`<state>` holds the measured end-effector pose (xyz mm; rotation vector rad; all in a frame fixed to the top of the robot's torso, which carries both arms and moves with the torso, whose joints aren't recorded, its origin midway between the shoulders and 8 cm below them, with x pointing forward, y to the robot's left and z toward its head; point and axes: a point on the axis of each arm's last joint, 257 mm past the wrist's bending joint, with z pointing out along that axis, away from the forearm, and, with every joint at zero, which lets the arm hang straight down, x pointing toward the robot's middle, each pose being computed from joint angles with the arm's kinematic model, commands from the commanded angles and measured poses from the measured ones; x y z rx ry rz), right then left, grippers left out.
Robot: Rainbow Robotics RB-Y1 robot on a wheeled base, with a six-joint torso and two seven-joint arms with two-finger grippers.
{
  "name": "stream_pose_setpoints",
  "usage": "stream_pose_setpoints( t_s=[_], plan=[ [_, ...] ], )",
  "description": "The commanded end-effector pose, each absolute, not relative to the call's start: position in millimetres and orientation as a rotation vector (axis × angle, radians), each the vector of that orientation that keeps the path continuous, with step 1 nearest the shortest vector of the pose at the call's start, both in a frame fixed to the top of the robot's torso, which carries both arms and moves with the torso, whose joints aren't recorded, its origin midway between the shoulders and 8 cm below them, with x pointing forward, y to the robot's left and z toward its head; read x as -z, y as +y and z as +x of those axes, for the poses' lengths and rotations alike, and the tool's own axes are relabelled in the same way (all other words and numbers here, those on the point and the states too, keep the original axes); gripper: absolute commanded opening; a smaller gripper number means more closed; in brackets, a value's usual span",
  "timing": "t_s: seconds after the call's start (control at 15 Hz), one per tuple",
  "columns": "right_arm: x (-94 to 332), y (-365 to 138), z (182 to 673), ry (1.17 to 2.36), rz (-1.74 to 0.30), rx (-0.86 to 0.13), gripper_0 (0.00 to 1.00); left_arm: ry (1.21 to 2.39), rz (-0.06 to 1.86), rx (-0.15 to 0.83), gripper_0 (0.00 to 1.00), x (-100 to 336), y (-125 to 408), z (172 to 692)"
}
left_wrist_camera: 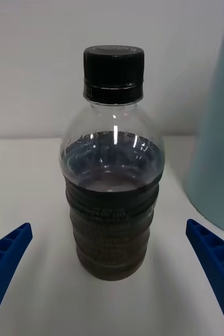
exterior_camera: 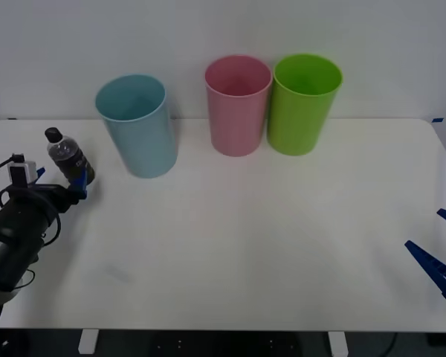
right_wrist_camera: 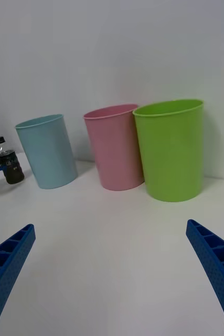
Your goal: Grasp the object on the table and drop it into the matching bin: aluminum can to the light blue bin, PET bottle to the pink bin.
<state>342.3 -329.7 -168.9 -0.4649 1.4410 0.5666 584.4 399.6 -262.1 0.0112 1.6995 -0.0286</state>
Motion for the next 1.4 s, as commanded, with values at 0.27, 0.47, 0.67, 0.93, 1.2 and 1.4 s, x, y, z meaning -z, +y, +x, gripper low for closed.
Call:
stream_pose_setpoints(
  t_s=[0.27, 0.47, 0.67, 0.93, 1.2, 1.4],
  plan=[
    [168.9, -329.7, 342.3, 1.441, -0.465, -0.567, 1.0, 1.727, 0.009, -0.005, 1.0, 262.5, 400.6, 611.0],
    [168.9, -329.7, 342.3, 1.441, -0.465, -0.567, 1.0, 1.732, 0.01, -0.016, 1.0, 259.2, 397.2, 621.8],
    [168.9, -329.7, 342.3, 1.441, -0.465, -0.567, 1.0, 1.74, 0.009, -0.042, 1.0, 257.4, 400.6, 629.4],
    [168.9, -329.7, 342.3, 1.441, -0.465, -0.567, 1.0, 1.746, 0.014, -0.058, 1.0, 258.8, 402.1, 630.4],
    [168.9, -329.7, 342.3, 1.441, -0.465, -0.567, 1.0, 1.749, 0.019, -0.063, 0.62, 260.1, 402.4, 629.8],
    [168.9, -329.7, 342.3, 1.441, -0.465, -0.567, 1.0, 1.752, 0.042, -0.08, 0.0, 261.2, 401.0, 629.9]
  ],
)
